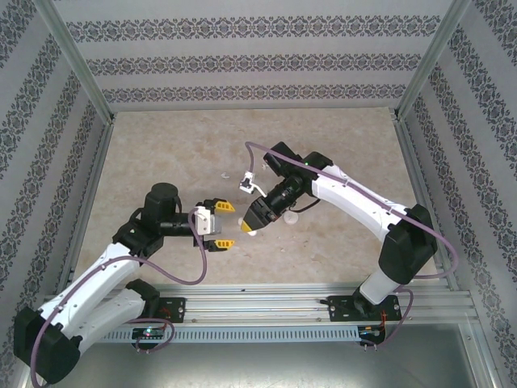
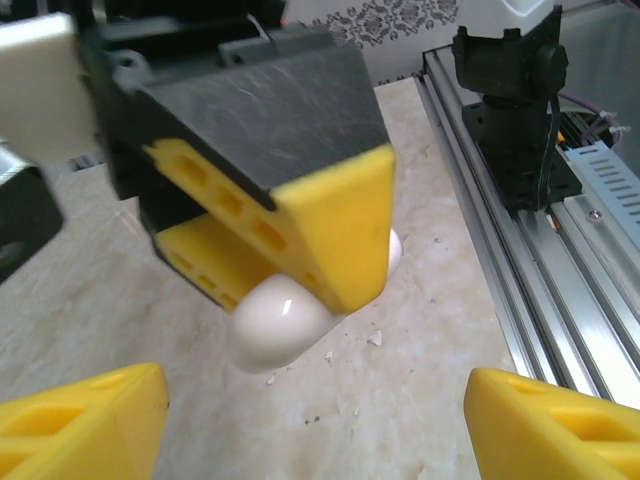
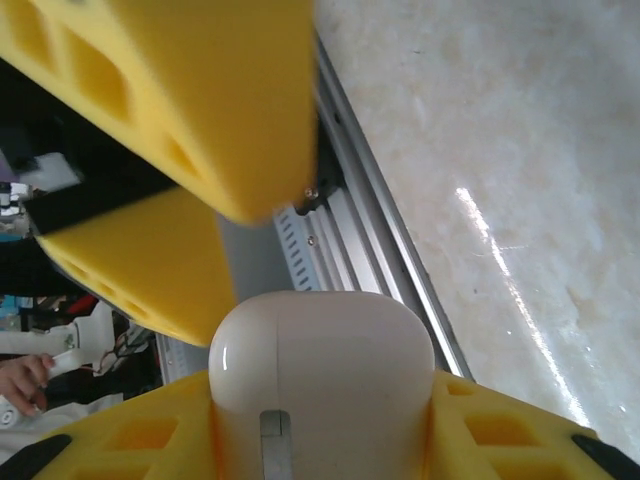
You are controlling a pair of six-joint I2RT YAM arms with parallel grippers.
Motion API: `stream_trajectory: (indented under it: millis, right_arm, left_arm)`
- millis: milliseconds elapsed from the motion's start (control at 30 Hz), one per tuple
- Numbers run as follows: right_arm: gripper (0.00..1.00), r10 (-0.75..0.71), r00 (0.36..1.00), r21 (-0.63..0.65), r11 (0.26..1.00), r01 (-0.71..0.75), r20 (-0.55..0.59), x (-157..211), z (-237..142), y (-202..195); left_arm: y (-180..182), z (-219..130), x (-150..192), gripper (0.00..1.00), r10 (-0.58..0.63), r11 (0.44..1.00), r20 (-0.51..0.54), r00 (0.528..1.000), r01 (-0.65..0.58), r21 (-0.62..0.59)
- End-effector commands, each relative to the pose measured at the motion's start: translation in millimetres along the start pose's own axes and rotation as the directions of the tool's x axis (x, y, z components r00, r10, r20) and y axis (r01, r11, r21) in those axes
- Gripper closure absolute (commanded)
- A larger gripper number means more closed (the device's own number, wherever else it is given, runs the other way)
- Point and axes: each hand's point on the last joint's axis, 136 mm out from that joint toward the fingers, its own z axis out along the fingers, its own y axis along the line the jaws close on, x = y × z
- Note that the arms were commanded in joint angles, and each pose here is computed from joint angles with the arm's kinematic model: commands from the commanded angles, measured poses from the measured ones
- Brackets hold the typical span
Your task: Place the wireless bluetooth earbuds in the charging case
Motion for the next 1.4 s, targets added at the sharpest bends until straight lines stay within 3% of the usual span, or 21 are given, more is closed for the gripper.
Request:
stream_trajectory:
  millis: [0,333,700,1133,1367]
  right_arm:
    - [0.6,0.02,1.0,-0.057,0.998,-0.021,-0.015,-3.4,-1.6,7.1]
    - [0.59,0.029,0.999,-0.064,0.997,-0.031,-0.025,-7.6,1.6,4.6]
    - [0.59,0.025,1.0,-0.056,0.998,-0.025,-0.013,-20.6,3.2,-2.8]
    - [0.59,0.042,0.999,-0.076,0.996,-0.043,-0.005,-29.0,-5.5,-7.3]
    - [0.58,0.053,0.999,-0.074,0.996,-0.054,-0.011,-30.6,-8.0,-11.7]
  left_arm:
    - [10.5,7.2,-16.9,0.24,0.127,0.992,0.031,0.991,-0.126,-0.017]
    - [20.1,23.3,-28.0,0.24,0.155,0.988,0.082,0.984,-0.154,-0.019]
    - [23.0,36.9,-18.4,0.32,0.132,0.991,0.093,0.987,-0.13,-0.021]
    - [26.4,44.3,-2.7,0.44,0.144,0.99,0.038,0.989,-0.143,-0.018]
    - [36.2,50.4,-1.3,0.57,0.13,0.991,0.04,0.991,-0.128,-0.041]
